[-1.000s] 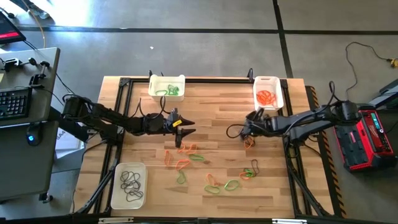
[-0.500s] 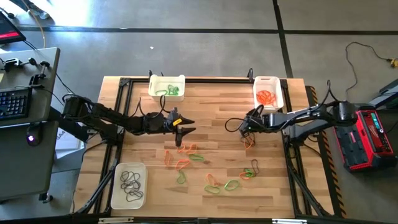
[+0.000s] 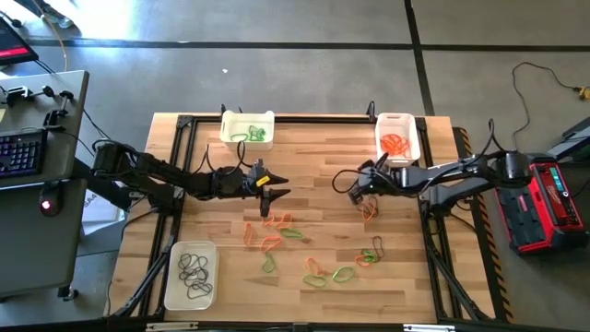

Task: Sort rubber bands into baskets
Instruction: Put the green rubber band into the top left white bin

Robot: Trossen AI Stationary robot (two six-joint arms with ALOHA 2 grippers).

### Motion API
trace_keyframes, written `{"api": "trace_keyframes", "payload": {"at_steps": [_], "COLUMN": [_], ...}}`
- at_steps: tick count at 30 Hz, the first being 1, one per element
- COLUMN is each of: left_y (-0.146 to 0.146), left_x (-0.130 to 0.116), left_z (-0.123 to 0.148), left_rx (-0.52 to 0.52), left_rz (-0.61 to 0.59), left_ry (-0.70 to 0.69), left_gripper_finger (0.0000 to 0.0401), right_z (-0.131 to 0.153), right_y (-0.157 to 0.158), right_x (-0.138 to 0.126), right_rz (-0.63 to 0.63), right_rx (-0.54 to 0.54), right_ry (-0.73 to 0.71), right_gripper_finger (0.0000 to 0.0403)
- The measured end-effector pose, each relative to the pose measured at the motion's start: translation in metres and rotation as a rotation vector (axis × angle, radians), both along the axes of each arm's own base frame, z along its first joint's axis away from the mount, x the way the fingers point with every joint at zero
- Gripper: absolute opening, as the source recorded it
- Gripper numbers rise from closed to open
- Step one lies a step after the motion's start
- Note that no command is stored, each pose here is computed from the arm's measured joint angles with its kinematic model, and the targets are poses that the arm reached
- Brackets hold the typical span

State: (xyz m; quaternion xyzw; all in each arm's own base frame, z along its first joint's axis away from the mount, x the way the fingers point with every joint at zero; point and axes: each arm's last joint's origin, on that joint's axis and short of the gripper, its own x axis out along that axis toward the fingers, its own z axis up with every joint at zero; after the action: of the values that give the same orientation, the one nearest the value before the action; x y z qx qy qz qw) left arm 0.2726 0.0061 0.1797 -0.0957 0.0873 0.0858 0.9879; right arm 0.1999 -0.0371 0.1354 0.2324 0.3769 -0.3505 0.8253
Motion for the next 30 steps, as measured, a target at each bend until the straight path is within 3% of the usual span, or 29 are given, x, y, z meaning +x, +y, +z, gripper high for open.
{"api": "trace_keyframes", "payload": {"at_steps": [6,12,17,30], "left_y": [0.002,0.003,0.003,0.004], "left_x": [0.000,-0.001,-0.001,-0.060], "left_z": [0.000,0.000,0.000,0.005], "left_rx": [0.033,0.073,0.095,0.094], "left_rz": [0.071,0.090,0.089,0.075], "left_ry": [0.001,0.010,0.014,-0.130], "left_gripper_finger": [0.0149,0.0073,0.0007,0.0001], "right_z": [0.011,0.016,0.023,0.062], "right_y": [-0.001,-0.003,-0.007,-0.043], "right_x": [0.016,0.030,0.050,0.159], "right_rz": [0.051,0.103,0.149,0.361], "right_rx": [-0.081,-0.160,-0.205,-0.303], "right_ry": [-0.166,-0.276,-0.263,-0.320], "right_gripper_finger": [0.0000,0.0000,0.0000,0.0000]}}
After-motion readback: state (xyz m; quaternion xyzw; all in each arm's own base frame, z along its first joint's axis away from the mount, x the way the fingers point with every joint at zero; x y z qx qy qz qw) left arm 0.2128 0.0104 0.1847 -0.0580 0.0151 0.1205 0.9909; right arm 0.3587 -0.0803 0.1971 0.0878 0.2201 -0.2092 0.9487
